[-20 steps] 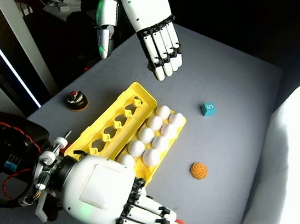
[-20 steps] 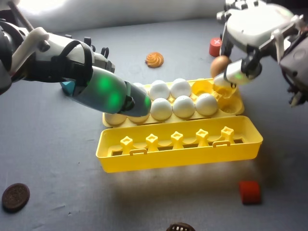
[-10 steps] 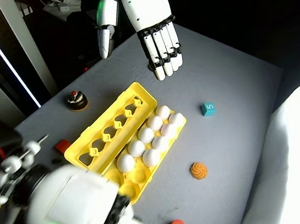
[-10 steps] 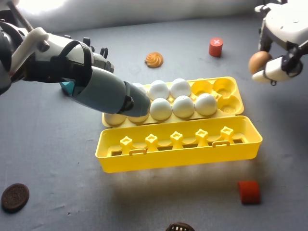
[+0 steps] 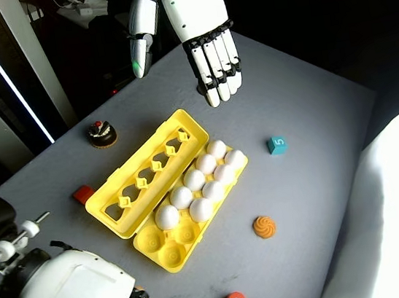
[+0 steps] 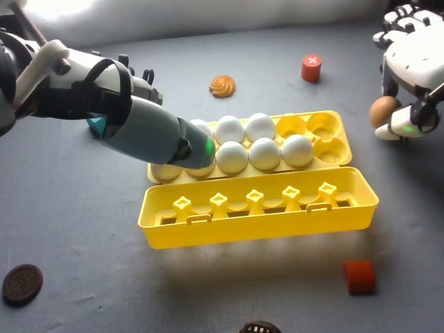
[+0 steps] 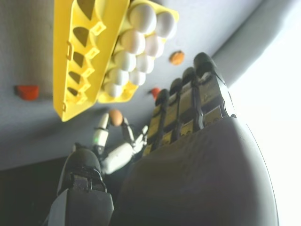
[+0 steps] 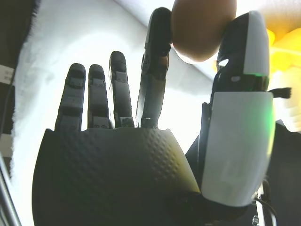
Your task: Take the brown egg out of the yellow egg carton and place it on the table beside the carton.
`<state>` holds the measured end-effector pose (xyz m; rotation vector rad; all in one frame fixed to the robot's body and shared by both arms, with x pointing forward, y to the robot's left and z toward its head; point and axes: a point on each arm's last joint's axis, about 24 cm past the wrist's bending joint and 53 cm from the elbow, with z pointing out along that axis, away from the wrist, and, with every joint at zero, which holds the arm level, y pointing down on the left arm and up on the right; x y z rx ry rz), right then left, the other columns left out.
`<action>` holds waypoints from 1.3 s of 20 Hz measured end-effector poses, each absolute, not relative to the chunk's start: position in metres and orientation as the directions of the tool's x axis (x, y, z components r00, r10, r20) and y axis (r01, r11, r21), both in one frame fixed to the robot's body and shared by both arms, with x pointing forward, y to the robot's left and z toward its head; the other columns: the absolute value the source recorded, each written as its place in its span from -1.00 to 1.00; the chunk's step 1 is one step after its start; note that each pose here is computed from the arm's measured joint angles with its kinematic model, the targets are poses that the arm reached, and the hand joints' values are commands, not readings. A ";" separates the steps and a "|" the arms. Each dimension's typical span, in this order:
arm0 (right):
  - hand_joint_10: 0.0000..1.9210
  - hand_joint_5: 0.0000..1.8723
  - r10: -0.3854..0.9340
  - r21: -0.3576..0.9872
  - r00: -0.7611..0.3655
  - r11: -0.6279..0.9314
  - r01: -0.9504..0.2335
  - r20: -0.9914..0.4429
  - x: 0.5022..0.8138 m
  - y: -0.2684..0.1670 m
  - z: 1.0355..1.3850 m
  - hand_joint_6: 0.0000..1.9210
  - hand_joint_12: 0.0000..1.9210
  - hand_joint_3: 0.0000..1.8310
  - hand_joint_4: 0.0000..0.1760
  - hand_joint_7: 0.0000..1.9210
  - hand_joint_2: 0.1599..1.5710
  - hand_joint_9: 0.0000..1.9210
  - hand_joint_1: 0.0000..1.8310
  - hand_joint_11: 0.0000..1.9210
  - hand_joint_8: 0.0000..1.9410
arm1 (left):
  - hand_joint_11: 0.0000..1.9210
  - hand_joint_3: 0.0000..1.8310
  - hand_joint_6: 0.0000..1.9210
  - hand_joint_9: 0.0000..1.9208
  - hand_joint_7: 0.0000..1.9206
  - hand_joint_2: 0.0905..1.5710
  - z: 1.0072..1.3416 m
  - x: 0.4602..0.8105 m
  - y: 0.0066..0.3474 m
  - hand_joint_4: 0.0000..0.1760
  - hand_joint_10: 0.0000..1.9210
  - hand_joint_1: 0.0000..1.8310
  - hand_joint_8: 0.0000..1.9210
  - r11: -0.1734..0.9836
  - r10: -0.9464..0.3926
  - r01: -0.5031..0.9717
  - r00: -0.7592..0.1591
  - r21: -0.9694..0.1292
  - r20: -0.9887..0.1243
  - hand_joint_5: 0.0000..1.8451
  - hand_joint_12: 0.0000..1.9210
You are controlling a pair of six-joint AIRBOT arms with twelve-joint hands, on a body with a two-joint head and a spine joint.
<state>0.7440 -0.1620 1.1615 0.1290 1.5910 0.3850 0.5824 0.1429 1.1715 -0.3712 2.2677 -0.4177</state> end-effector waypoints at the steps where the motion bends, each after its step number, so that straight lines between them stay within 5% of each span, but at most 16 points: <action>1: -0.99 0.55 0.309 0.316 -0.068 0.936 -0.156 -0.949 0.744 -0.160 1.158 -0.86 -1.00 -1.00 -1.00 -0.69 0.14 -0.95 0.31 -1.00 -1.00 | -1.00 -1.00 -1.00 -0.98 -0.98 0.37 1.171 0.582 0.143 -1.00 -1.00 -1.00 -1.00 0.903 -0.390 -0.132 -0.649 -0.408 -0.653 -0.98 -0.83; 2: -1.00 0.56 0.309 0.316 -0.068 0.935 -0.159 -0.949 0.745 -0.157 1.156 -0.87 -1.00 -1.00 -1.00 -0.70 0.14 -0.96 0.28 -1.00 -0.99 | -1.00 -1.00 -1.00 -0.97 -0.98 0.38 1.172 0.583 0.143 -1.00 -0.99 -1.00 -1.00 0.903 -0.390 -0.132 -0.649 -0.408 -0.653 -0.97 -0.81; 3: -1.00 0.55 0.305 0.311 -0.065 0.936 -0.163 -0.950 0.746 -0.156 1.156 -0.87 -1.00 -1.00 -0.60 -0.72 0.14 -0.98 0.26 -1.00 -1.00 | -1.00 -1.00 -1.00 -1.00 -1.00 0.39 1.172 0.583 0.143 -1.00 -1.00 -1.00 -1.00 0.903 -0.390 -0.132 -0.649 -0.409 -0.653 -0.99 -0.85; 5: -0.99 0.55 0.303 0.308 -0.059 0.937 -0.165 -0.951 0.746 -0.153 1.155 -0.86 -1.00 -1.00 -0.85 -0.69 0.14 -0.96 0.27 -1.00 -0.99 | -1.00 -1.00 -1.00 -1.00 -1.00 0.40 1.171 0.582 0.143 -1.00 -1.00 -1.00 -1.00 0.903 -0.390 -0.133 -0.649 -0.408 -0.653 -0.99 -0.84; 6: -0.99 0.55 0.301 0.307 -0.058 0.937 -0.169 -0.952 0.746 -0.150 1.155 -0.87 -1.00 -1.00 -0.53 -0.69 0.14 -0.95 0.26 -1.00 -0.99 | -1.00 -1.00 -1.00 -1.00 -1.00 0.40 1.171 0.582 0.143 -1.00 -1.00 -1.00 -1.00 0.903 -0.390 -0.134 -0.649 -0.407 -0.653 -1.00 -0.86; 7: -0.99 0.55 0.300 0.305 -0.056 0.937 -0.172 -0.952 0.747 -0.149 1.155 -0.87 -1.00 -1.00 -0.49 -0.70 0.14 -0.95 0.26 -1.00 -1.00 | -1.00 -1.00 -1.00 -1.00 -1.00 0.39 1.171 0.582 0.144 -1.00 -1.00 -1.00 -1.00 0.904 -0.390 -0.134 -0.649 -0.407 -0.653 -1.00 -0.86; 8: -0.99 0.54 0.301 0.306 -0.057 0.936 -0.174 -0.952 0.747 -0.148 1.154 -0.87 -1.00 -1.00 0.70 -0.73 0.14 -0.94 0.22 -1.00 -0.99 | -1.00 -1.00 -0.99 -0.99 -0.99 0.39 1.171 0.582 0.144 -1.00 -1.00 -1.00 -1.00 0.904 -0.390 -0.136 -0.649 -0.405 -0.653 -0.98 -0.81; 9: -1.00 0.53 0.299 0.304 -0.055 0.936 -0.175 -0.953 0.746 -0.147 1.154 -0.87 -1.00 -1.00 0.94 -0.74 0.14 -0.95 0.21 -1.00 -1.00 | -1.00 -1.00 -0.99 -0.98 -0.99 0.38 1.171 0.582 0.144 -1.00 -0.99 -1.00 -1.00 0.904 -0.390 -0.137 -0.649 -0.404 -0.653 -0.98 -0.80; 10: -1.00 0.27 0.295 0.300 -0.052 0.938 -0.174 -0.954 0.746 -0.148 1.153 -0.96 -1.00 -1.00 -0.25 -0.74 0.04 -0.95 0.02 -1.00 -1.00 | -1.00 -1.00 -1.00 -1.00 -1.00 0.38 1.171 0.582 0.144 -1.00 -1.00 -1.00 -1.00 0.904 -0.390 -0.138 -0.649 -0.404 -0.653 -0.99 -0.81; 11: -1.00 0.19 0.291 0.294 -0.048 0.940 -0.171 -0.956 0.745 -0.150 1.152 -0.99 -1.00 -1.00 -0.45 -0.72 -0.01 -0.94 -0.04 -1.00 -1.00 | -1.00 -1.00 -1.00 -1.00 -1.00 0.38 1.171 0.582 0.145 -1.00 -1.00 -1.00 -1.00 0.905 -0.390 -0.138 -0.649 -0.403 -0.653 -1.00 -0.81; 12: -1.00 0.09 0.289 0.295 -0.058 0.942 -0.163 -0.955 0.745 -0.152 1.147 -1.00 -1.00 -1.00 -0.01 -0.74 0.00 -0.94 -0.16 -1.00 -1.00 | -1.00 -1.00 -1.00 -1.00 -1.00 0.39 1.171 0.582 0.145 -1.00 -1.00 -1.00 -1.00 0.905 -0.390 -0.139 -0.650 -0.402 -0.653 -1.00 -0.91; 13: -1.00 0.04 0.285 0.296 -0.091 0.943 -0.154 -0.954 0.742 -0.153 1.135 -1.00 -1.00 -1.00 -0.03 -0.76 0.01 -1.00 -0.18 -1.00 -1.00 | -1.00 -1.00 -1.00 -1.00 -1.00 0.39 1.170 0.582 0.146 -1.00 -1.00 -1.00 -1.00 0.906 -0.390 -0.143 -0.650 -0.399 -0.652 -1.00 -0.85; 14: -1.00 0.00 0.284 0.295 -0.091 0.943 -0.154 -0.955 0.742 -0.154 1.135 -1.00 -1.00 -0.99 0.39 -0.78 0.02 -1.00 -0.24 -1.00 -1.00 | -1.00 -1.00 -1.00 -1.00 -1.00 0.39 1.170 0.582 0.146 -1.00 -1.00 -1.00 -1.00 0.906 -0.390 -0.143 -0.650 -0.399 -0.652 -1.00 -0.85; 15: -1.00 -0.02 0.281 0.292 -0.088 0.944 -0.155 -0.956 0.743 -0.154 1.136 -1.00 -1.00 -1.00 0.50 -0.81 0.02 -1.00 -0.26 -1.00 -1.00 | -1.00 -1.00 -1.00 -1.00 -1.00 0.38 1.170 0.582 0.146 -1.00 -1.00 -1.00 -1.00 0.906 -0.390 -0.143 -0.650 -0.399 -0.652 -1.00 -0.87; 19: -1.00 -0.01 0.273 0.282 -0.077 0.947 -0.156 -0.959 0.743 -0.158 1.139 -1.00 -1.00 -1.00 0.53 -0.83 -0.03 -1.00 -0.25 -1.00 -1.00 | -1.00 -1.00 -1.00 -1.00 -1.00 0.39 1.169 0.582 0.147 -1.00 -1.00 -1.00 -1.00 0.907 -0.390 -0.147 -0.650 -0.396 -0.652 -1.00 -0.86; 26: -1.00 -0.04 0.270 0.276 -0.063 0.950 -0.143 -0.961 0.741 -0.171 1.147 -1.00 -1.00 -1.00 0.27 -0.80 -0.03 -1.00 -0.22 -1.00 -1.00 | -1.00 -1.00 -1.00 -1.00 -1.00 0.41 1.169 0.582 0.147 -1.00 -1.00 -1.00 -1.00 0.907 -0.390 -0.148 -0.650 -0.395 -0.652 -0.99 -0.85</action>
